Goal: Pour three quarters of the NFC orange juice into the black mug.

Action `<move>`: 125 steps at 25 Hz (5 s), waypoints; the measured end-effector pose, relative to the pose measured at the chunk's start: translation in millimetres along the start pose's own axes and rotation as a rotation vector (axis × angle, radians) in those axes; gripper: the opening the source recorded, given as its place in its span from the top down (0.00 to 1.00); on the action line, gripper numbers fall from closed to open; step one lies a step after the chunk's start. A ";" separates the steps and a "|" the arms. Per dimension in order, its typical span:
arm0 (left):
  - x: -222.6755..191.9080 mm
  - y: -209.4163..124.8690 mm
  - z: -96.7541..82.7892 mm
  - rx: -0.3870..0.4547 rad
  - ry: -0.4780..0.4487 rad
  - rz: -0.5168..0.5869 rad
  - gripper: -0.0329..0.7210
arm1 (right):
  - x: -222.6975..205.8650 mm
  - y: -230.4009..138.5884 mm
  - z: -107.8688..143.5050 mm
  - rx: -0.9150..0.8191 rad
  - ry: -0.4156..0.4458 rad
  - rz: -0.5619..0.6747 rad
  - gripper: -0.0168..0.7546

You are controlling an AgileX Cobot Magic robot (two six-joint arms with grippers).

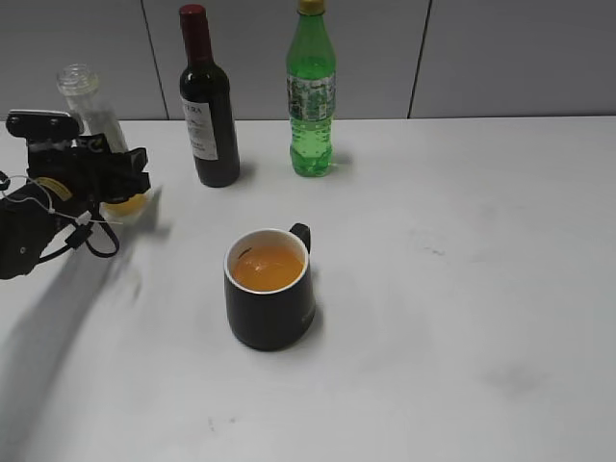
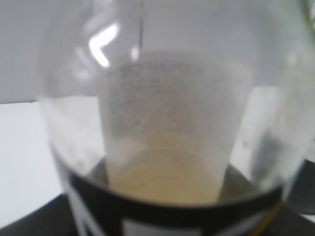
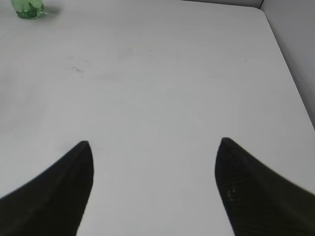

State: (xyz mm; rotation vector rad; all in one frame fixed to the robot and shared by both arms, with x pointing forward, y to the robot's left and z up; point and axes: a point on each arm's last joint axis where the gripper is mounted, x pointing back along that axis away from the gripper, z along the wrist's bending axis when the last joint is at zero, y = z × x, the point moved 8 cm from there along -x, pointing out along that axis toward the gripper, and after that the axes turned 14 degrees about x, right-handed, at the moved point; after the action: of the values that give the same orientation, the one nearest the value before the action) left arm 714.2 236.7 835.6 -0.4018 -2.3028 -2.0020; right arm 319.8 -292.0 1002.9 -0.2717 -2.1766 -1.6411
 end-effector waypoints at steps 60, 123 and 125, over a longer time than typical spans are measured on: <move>147.8 -13.8 1.0 0.012 0.084 0.399 0.12 | 0.0 0.0 0.0 0.000 0.000 0.000 0.22; 418.4 65.3 -20.2 0.036 0.101 0.476 0.18 | 0.0 0.2 0.6 -0.003 0.004 -0.001 0.22; 418.4 65.3 -20.2 0.036 0.101 0.476 0.19 | 0.0 0.2 0.6 -0.003 0.004 -0.001 0.22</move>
State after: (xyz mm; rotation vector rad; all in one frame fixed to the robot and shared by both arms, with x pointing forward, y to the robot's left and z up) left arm 323.9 289.1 992.5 -0.7445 -1.9452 -1.7017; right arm 319.7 -291.4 1002.9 -0.2682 -2.1722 -1.6440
